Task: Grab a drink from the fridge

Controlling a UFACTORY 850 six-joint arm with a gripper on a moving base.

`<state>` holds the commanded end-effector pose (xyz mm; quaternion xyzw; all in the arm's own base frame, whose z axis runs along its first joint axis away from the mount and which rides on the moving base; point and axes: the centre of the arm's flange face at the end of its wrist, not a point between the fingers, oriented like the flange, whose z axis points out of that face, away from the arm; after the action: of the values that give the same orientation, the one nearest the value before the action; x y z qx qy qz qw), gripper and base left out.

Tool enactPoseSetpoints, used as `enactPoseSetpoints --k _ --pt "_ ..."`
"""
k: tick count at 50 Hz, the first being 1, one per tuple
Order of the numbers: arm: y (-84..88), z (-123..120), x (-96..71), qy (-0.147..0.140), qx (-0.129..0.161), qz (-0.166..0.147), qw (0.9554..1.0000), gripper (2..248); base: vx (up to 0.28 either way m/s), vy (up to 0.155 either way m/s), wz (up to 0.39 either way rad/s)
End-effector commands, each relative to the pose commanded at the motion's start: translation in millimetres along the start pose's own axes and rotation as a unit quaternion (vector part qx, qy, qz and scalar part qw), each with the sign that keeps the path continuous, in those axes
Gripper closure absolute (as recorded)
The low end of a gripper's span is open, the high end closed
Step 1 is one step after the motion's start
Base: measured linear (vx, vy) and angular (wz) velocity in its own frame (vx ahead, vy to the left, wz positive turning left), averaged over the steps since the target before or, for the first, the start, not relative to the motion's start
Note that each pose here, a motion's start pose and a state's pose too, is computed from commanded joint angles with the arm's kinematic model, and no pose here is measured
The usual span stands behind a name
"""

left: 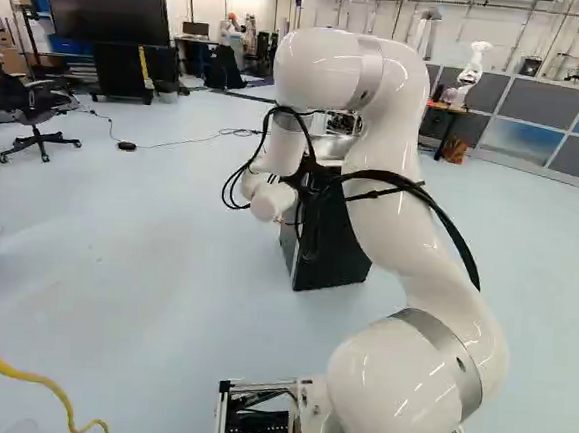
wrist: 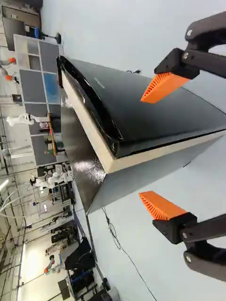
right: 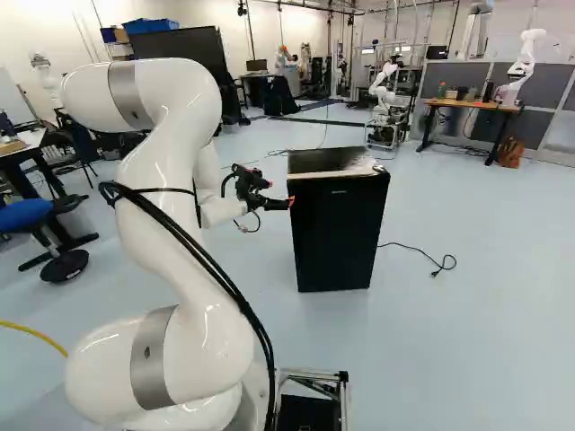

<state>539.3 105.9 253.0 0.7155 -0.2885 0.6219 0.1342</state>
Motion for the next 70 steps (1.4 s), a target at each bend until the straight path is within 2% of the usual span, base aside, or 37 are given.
enactPoseSetpoints --k 42,70 --pt "0.9 11.9 0.0 0.015 -0.059 0.027 0.9978 3 0.000 0.000 0.000" --pt "-2.9 21.3 -1.2 0.019 -0.081 0.040 0.9957 3 0.000 0.000 0.000"
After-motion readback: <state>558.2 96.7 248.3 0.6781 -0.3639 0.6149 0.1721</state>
